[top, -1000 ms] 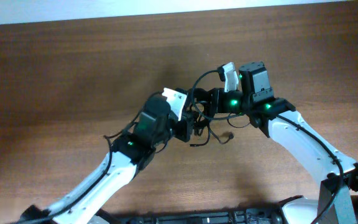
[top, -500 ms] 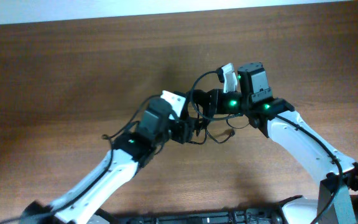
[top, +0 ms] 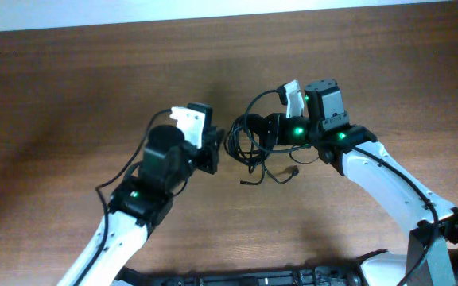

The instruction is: Untangle cables

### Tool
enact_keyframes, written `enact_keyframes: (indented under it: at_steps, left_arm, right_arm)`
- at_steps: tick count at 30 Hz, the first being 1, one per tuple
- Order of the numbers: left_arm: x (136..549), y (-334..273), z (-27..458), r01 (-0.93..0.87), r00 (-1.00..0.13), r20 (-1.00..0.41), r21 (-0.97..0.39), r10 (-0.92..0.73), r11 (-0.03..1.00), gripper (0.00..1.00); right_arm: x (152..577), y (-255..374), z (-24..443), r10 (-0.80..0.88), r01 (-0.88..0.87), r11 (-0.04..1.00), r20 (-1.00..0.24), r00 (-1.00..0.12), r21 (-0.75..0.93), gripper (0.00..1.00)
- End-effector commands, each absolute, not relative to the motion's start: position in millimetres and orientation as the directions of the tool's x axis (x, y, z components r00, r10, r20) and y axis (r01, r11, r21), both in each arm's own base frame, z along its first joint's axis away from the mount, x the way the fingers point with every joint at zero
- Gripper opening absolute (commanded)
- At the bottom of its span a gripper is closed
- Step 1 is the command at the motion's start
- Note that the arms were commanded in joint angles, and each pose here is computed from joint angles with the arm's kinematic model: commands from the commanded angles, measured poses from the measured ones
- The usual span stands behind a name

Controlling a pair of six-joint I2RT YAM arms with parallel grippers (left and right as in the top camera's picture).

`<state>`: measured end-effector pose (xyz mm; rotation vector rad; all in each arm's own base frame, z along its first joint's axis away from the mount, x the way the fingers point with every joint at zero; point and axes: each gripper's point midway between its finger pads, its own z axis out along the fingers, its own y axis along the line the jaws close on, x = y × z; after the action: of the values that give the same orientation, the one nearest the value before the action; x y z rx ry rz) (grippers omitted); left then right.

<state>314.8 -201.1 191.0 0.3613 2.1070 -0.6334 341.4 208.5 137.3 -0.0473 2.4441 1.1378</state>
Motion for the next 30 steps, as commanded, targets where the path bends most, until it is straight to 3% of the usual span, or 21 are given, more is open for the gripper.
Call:
enact_keyframes:
  at_steps: [1, 3, 8, 11, 15, 22, 30]
  left_arm:
    - [317, -220, 180, 0.568, -0.562, -0.822, -0.298, 0.096, 0.767, 0.26]
    - [313, -235, 183, 0.642, -0.535, -0.837, -0.312, 0.118, 0.7, 0.32]
    - [313, -237, 186, 0.652, -0.527, -0.842, -0.314, 0.114, 0.69, 0.33]
    - [312, -237, 186, 0.656, -0.53, -0.84, -0.32, 0.115, 0.684, 0.4]
    - [316, -229, 200, 0.646, -0.515, -0.854, -0.329, 0.076, 0.688, 0.42]
    - [308, -236, 209, 0.688, -0.502, -0.862, -0.346, 0.074, 0.638, 0.4]
    - [314, -233, 179, 0.641, -0.567, -0.817, -0.359, 0.104, 0.678, 0.28]
  right_arm:
    - [343, 213, 156, 0.15, -0.245, 0.63, -0.425, -0.893, 0.737, 0.04]
    - [342, 213, 155, 0.149, -0.239, 0.632, -0.418, -0.896, 0.737, 0.04]
    - [341, 212, 153, 0.149, -0.234, 0.634, -0.413, -0.899, 0.737, 0.04]
    - [341, 212, 153, 0.15, -0.232, 0.636, -0.413, -0.898, 0.736, 0.04]
    - [341, 212, 153, 0.15, -0.233, 0.636, -0.414, -0.898, 0.736, 0.04]
    - [341, 212, 153, 0.15, -0.233, 0.636, -0.414, -0.898, 0.736, 0.04]
    - [341, 212, 153, 0.149, -0.233, 0.636, -0.414, -0.898, 0.736, 0.04]
